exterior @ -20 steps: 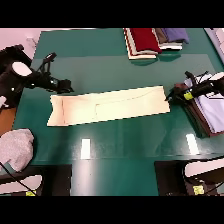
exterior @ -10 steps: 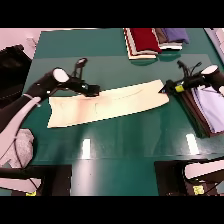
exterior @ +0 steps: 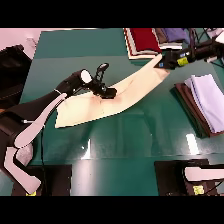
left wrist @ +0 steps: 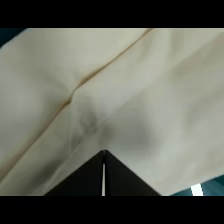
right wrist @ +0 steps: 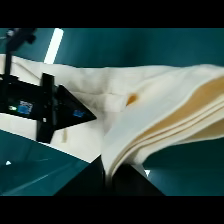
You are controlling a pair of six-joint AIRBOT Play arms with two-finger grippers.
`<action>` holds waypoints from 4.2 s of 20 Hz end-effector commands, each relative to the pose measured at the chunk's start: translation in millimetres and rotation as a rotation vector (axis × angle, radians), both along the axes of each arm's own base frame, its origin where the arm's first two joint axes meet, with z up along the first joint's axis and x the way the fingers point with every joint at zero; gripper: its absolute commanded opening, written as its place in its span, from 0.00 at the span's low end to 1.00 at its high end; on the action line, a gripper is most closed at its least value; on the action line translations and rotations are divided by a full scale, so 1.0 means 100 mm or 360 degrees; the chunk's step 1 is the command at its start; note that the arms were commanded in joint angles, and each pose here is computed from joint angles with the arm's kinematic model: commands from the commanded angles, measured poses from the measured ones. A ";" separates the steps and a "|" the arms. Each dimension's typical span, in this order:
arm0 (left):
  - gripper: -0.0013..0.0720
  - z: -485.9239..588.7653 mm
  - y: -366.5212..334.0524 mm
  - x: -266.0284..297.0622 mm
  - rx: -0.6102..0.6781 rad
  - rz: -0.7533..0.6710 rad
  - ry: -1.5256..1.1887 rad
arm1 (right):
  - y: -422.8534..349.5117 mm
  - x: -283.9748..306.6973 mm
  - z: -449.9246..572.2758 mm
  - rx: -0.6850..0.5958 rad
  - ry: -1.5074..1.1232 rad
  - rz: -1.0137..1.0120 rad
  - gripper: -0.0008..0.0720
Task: Fold the shirts.
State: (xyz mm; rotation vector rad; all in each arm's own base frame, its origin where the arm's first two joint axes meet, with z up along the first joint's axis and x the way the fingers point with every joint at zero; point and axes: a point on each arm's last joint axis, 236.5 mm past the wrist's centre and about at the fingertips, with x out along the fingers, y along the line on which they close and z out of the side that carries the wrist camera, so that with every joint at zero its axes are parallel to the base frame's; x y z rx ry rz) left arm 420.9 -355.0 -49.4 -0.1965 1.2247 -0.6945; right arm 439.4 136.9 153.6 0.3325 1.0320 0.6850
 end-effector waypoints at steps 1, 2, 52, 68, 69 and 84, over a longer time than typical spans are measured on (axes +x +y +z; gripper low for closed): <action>0.05 -0.13 0.02 -0.05 0.0073 -0.0052 0.0029 | 0.39 -0.09 0.44 0.0018 -0.0128 0.0112 0.04; 0.05 -0.15 0.06 -0.06 0.0102 -0.0067 0.0028 | 0.48 -0.11 0.52 0.0023 -0.0156 0.0142 0.04; 0.05 3.19 3.14 0.10 0.0151 0.0768 -0.0923 | 1.91 -0.37 -2.24 0.0210 0.0681 0.0243 0.82; 0.05 3.26 1.76 -0.20 0.0012 0.0233 -0.1025 | 0.63 0.69 -0.92 -0.0256 0.0022 0.0011 0.04; 0.05 3.27 1.67 -0.24 -0.0001 0.0201 -0.1029 | 0.22 0.74 -0.79 -0.0305 0.0015 -0.0106 0.04; 0.05 3.49 1.03 -0.44 -0.0180 0.0066 -0.1141 | -3.24 0.36 0.24 -0.0175 -0.0128 -0.1226 0.04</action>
